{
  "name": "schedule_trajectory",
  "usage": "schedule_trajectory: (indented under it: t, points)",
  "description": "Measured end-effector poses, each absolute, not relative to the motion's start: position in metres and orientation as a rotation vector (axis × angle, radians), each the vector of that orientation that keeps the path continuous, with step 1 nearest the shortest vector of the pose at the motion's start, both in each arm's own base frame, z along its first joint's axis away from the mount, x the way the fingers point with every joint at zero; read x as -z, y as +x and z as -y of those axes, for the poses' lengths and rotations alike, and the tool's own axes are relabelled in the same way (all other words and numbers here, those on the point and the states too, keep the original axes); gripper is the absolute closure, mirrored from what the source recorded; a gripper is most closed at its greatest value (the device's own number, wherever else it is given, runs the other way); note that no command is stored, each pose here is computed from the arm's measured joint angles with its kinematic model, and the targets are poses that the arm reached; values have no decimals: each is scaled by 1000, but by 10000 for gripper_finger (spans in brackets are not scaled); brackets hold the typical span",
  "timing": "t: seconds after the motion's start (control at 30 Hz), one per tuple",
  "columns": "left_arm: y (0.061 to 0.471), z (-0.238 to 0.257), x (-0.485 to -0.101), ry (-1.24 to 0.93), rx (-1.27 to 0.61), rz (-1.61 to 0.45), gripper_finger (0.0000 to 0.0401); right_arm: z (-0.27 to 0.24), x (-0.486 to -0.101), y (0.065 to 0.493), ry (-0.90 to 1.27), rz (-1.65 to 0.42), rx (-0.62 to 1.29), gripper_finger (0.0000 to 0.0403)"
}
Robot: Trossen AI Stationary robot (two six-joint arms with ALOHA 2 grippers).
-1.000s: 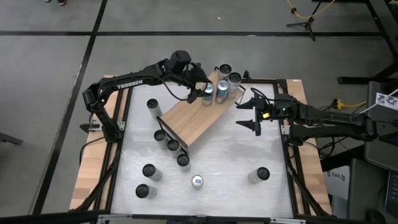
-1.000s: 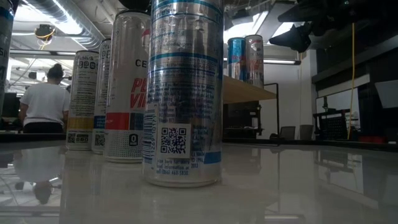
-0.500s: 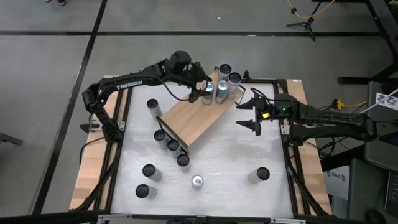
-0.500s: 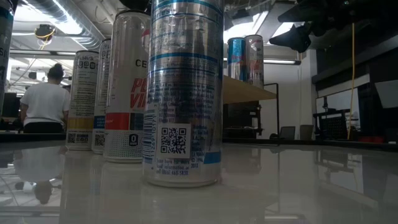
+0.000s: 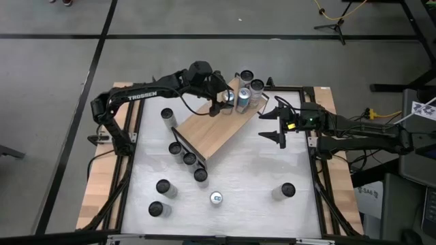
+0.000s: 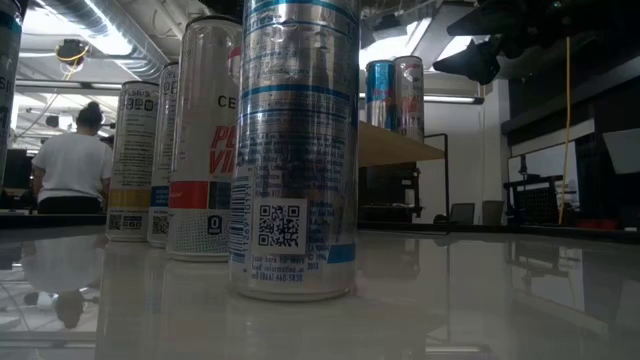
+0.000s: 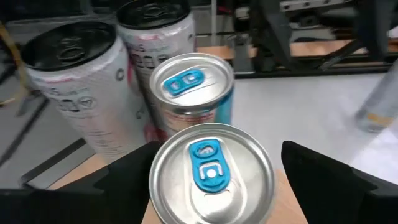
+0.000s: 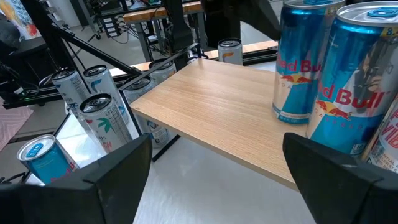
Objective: Place canned beverage on shelf
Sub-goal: Put the blue soda can on the shelf aligned with the other blue soda can
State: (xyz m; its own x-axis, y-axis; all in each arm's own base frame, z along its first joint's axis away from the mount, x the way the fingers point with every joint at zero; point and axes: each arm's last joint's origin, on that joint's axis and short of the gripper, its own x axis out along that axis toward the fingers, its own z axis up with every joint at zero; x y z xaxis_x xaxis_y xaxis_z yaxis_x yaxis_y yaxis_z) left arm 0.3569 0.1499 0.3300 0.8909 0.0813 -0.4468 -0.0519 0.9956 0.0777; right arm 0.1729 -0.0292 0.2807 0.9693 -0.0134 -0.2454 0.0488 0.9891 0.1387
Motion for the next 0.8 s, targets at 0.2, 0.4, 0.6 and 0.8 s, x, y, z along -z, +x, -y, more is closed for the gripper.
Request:
schedule_trajectory:
  t: [0.2,0.4,0.6,0.8]
  points:
    - [362,-139,-329,119,-220,-503,73,29,-281,173,145,-247,32,47]
    - [365,-130,-328,108,-268,-526,73,29,-281,173,145,-247,32,47]
    - [366,-125,-327,97,-286,-536,78,29,-281,173,145,-247,32,47]
    - [366,-125,-327,104,-312,-540,109,29,-281,173,144,-247,32,47]
